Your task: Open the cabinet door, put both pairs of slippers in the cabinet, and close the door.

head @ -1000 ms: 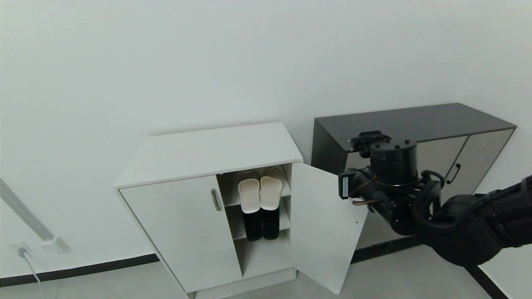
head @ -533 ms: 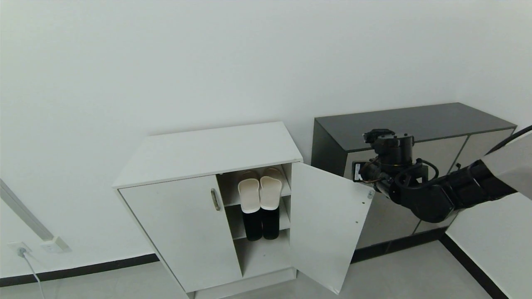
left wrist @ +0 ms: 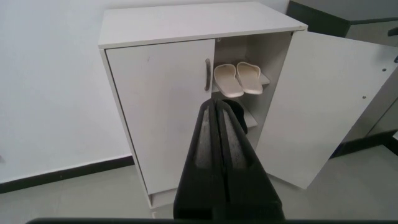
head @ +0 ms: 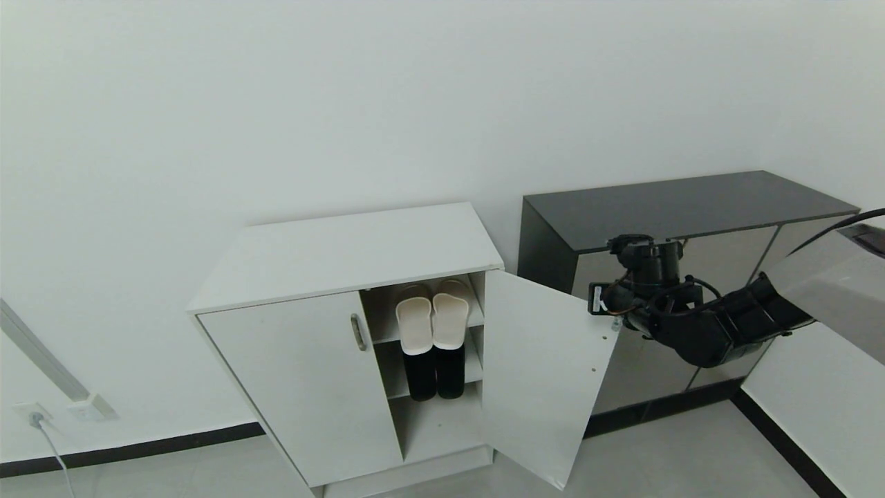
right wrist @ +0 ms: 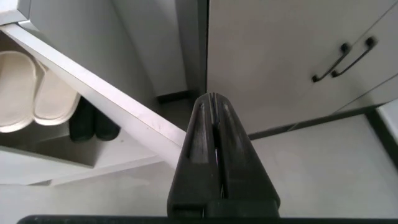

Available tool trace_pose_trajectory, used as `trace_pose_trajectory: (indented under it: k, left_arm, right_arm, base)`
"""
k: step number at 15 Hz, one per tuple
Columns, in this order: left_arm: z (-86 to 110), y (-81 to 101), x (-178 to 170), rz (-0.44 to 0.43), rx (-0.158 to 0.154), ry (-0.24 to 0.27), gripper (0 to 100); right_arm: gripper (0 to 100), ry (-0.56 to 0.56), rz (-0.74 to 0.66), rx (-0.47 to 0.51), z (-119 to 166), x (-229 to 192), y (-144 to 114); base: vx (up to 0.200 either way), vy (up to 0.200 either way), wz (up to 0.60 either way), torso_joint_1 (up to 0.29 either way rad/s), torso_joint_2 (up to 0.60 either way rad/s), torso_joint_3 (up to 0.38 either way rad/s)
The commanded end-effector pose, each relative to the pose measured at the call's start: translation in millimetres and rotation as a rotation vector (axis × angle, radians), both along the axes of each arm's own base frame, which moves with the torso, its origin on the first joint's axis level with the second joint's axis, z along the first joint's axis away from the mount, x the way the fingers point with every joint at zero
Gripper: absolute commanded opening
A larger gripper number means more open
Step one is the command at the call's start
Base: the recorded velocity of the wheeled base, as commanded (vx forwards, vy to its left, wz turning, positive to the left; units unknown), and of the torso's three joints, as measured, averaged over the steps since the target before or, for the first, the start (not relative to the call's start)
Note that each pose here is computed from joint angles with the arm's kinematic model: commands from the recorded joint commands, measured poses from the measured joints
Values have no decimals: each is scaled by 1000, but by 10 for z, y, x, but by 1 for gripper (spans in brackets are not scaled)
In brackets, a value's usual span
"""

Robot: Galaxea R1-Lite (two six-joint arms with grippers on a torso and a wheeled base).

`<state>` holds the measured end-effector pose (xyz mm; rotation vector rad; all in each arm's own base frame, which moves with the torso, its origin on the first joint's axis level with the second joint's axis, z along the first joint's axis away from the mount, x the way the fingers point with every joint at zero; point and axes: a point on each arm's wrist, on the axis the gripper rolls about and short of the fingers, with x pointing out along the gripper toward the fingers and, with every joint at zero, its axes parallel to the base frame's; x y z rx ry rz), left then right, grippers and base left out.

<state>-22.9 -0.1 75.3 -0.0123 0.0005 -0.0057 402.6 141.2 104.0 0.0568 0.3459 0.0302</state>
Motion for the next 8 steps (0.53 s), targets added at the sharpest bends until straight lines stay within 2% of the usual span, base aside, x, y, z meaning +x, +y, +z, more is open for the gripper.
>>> trace_pose_trajectory:
  k: [1, 8]
  left_arm:
    - [0, 0, 1, 0, -1, 1, 0]
    - [0, 0, 1, 0, -1, 1, 0]
  right_arm:
    - [0, 16, -2, -3, -35, 14, -7]
    - [0, 46, 3, -14, -80, -4, 7]
  base:
    - [0, 0, 0, 0, 0, 0]
    - [0, 0, 0, 0, 0, 0]
